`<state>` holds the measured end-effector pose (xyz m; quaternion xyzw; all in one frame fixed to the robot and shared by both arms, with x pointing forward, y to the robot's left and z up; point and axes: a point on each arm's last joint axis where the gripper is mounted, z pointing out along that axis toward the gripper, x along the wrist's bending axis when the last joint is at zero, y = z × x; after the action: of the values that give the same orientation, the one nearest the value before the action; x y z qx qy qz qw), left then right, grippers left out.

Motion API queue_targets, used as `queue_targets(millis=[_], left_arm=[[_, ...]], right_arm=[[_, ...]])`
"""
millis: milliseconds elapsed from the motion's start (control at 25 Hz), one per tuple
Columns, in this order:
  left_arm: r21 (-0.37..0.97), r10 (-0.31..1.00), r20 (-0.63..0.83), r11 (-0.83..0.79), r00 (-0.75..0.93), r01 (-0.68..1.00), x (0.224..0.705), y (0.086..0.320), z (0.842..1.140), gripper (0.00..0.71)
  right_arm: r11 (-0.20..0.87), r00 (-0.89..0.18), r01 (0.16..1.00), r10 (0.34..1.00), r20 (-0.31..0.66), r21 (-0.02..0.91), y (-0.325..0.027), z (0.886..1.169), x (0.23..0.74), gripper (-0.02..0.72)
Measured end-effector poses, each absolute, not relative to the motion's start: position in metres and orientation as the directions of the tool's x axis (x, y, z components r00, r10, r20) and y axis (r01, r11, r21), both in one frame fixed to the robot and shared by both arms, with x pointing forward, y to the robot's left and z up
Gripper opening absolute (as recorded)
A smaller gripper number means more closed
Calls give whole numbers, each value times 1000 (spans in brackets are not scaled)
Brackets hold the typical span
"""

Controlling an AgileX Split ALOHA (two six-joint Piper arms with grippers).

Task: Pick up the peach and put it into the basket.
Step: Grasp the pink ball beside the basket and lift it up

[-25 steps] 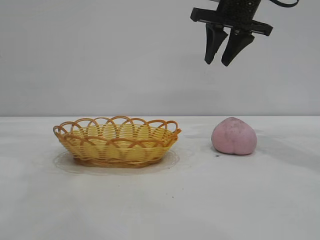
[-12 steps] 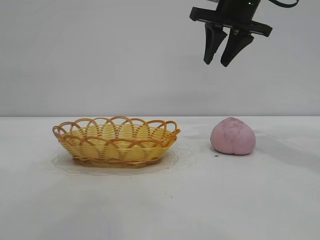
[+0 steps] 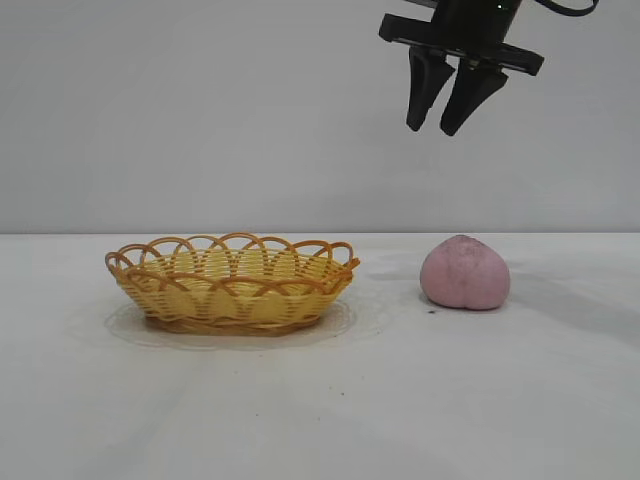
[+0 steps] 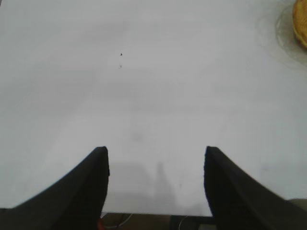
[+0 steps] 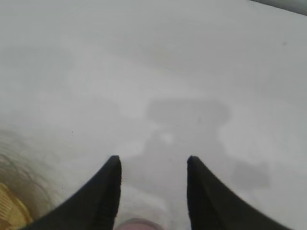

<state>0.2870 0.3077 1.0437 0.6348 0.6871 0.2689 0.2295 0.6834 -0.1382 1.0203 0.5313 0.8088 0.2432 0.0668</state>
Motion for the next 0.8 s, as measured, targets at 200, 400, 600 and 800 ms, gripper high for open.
queue_targets(millis=[200,400,600,800], left_arm=[[728,995,18,53,-97,683,268,306,1044,383],[804,995,15,47,-99,592,249,305,1045,383],[862,995,11,42,-101,506,231,304,1044,383],[863,995,11,42,-101,503,230,304,1043,383]], right_arm=[[324,-428,835,890,154,445,-139,1019,682,299],[345,-433,854,887,163,389,-140,1017,676,299],[394,-448,877,878,170,274,-143,1012,666,299],[442,-470,880,864,183,175,-143,991,664,299]])
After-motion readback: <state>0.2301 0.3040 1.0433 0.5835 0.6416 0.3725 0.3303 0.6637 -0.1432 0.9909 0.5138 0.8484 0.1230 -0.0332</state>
